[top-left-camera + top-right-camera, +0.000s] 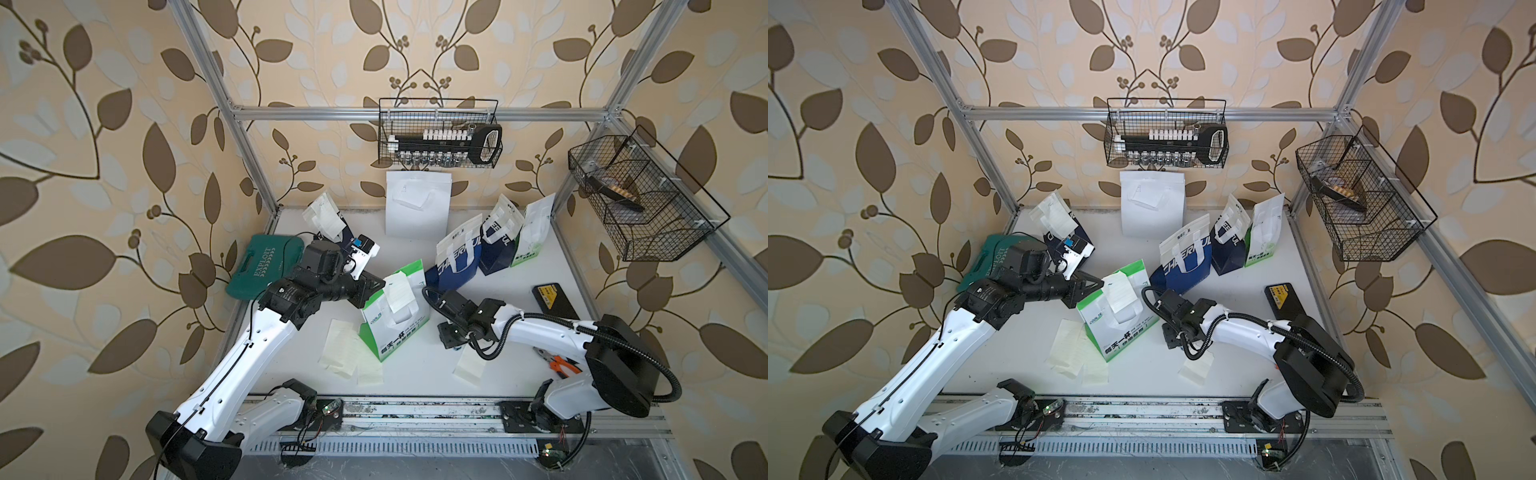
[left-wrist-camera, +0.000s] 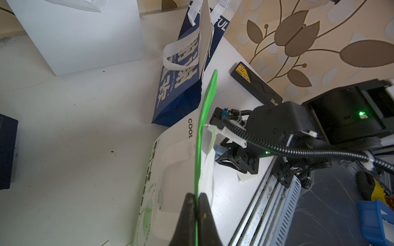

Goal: Staple the receipts to the bags
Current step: Pick up the stapler from the center of the board.

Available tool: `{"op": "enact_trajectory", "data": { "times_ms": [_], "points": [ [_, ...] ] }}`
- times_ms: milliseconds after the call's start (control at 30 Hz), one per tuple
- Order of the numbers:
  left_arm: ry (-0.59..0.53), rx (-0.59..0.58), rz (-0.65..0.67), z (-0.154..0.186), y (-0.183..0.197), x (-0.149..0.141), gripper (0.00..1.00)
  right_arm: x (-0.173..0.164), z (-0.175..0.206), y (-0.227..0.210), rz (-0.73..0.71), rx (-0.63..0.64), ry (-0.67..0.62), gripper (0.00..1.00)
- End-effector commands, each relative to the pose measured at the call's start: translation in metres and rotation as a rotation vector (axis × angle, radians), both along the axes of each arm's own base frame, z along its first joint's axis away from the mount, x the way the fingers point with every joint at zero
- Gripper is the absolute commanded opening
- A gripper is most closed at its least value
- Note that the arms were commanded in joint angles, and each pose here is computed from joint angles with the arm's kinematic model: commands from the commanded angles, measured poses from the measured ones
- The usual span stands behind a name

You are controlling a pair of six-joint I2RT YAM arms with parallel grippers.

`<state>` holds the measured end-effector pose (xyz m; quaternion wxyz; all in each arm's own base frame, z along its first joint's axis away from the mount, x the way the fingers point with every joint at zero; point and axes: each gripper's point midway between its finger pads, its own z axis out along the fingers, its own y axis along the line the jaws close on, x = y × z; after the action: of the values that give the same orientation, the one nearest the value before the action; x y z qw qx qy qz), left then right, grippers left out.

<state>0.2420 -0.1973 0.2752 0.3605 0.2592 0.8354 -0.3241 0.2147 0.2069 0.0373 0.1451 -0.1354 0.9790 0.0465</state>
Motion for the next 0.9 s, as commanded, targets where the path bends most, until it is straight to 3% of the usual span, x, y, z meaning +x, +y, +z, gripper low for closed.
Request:
{"op": "enact_trajectory", "data": {
  "times_ms": [0, 633, 867],
  "points": [
    [-0.037, -0.03, -0.008, 0.016, -0.003, -0.001, 0.0, 0.002, -0.007, -0.009, 0.014, -0.087, 0.005, 0.5],
    [-0.029, -0.029, -0.01, 0.014, -0.004, 0.0, 0.0, 0.014, -0.02, -0.011, -0.007, -0.132, -0.006, 0.36],
    [-0.028, -0.031, -0.009, 0.014, -0.004, 0.0, 0.0, 0.018, -0.011, -0.013, -0.023, -0.105, -0.049, 0.19]
  ]
}}
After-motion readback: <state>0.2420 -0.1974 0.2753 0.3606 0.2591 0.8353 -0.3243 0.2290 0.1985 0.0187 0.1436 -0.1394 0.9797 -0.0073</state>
